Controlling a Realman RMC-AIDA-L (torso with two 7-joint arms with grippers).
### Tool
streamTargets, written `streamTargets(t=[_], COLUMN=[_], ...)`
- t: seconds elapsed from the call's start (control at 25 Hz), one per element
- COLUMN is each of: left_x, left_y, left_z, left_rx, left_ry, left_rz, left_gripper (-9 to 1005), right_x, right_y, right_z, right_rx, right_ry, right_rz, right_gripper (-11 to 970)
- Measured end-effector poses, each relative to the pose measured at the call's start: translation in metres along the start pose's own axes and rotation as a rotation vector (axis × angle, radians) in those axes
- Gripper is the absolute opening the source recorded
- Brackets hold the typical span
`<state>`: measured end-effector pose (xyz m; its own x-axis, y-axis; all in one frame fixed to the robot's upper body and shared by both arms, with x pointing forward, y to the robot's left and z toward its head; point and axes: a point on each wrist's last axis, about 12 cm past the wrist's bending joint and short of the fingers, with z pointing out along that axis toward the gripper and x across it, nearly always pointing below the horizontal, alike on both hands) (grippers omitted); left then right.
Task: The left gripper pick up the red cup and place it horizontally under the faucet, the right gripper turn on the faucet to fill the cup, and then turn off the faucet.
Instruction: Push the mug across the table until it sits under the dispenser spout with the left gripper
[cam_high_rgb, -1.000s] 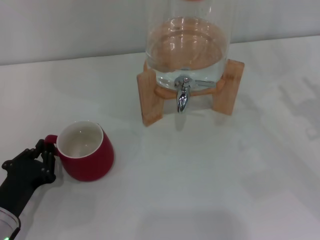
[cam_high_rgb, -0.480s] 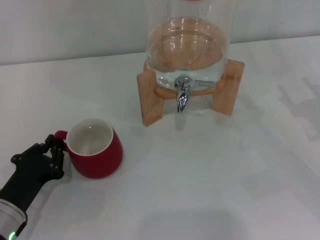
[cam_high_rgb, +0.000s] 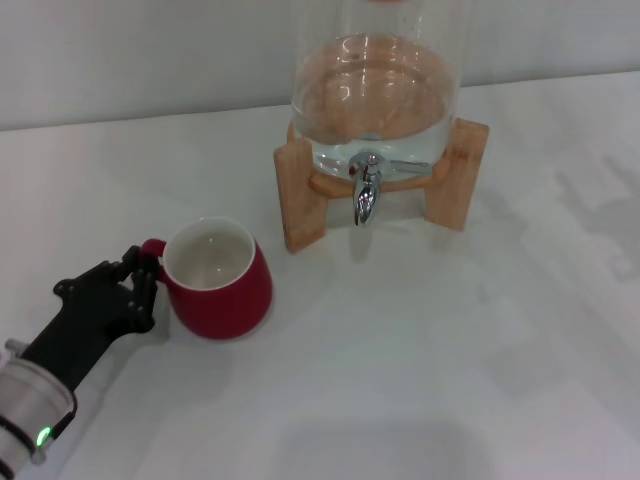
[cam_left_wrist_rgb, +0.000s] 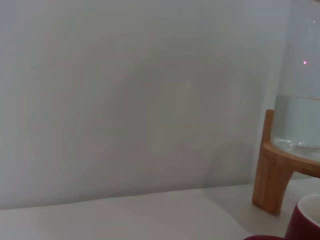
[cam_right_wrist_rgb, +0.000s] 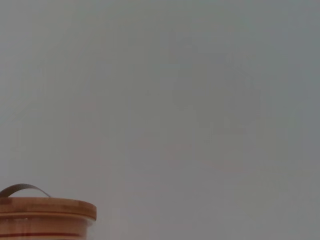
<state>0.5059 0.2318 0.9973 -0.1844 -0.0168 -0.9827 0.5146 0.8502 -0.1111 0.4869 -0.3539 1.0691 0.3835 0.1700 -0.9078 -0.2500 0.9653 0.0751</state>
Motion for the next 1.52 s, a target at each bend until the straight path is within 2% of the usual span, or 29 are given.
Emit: streamTargets(t=[0.28,1.0,1.52], left_x=[-0.008,-0.016,-0.022], left_y=[-0.004,-0.015,-0.029], left_z=[0.02,0.04,0.056], left_rx=[0.058,0.13,0.202], left_ry=[0.032,0.063,0.085], left_rz=[0.008,0.028,0.047], left_gripper=[137,139,140], right_x=[0.0,0.0,0.0], right_y=[0.0,0.0,0.0], right_z=[0.0,-0.001,-0.002], right_rx=[0.0,0.0,0.0], right_ry=[0.002,0.001,-0.002], right_rz=[0.001,0.0,-0.003], right_gripper=[768,768,768])
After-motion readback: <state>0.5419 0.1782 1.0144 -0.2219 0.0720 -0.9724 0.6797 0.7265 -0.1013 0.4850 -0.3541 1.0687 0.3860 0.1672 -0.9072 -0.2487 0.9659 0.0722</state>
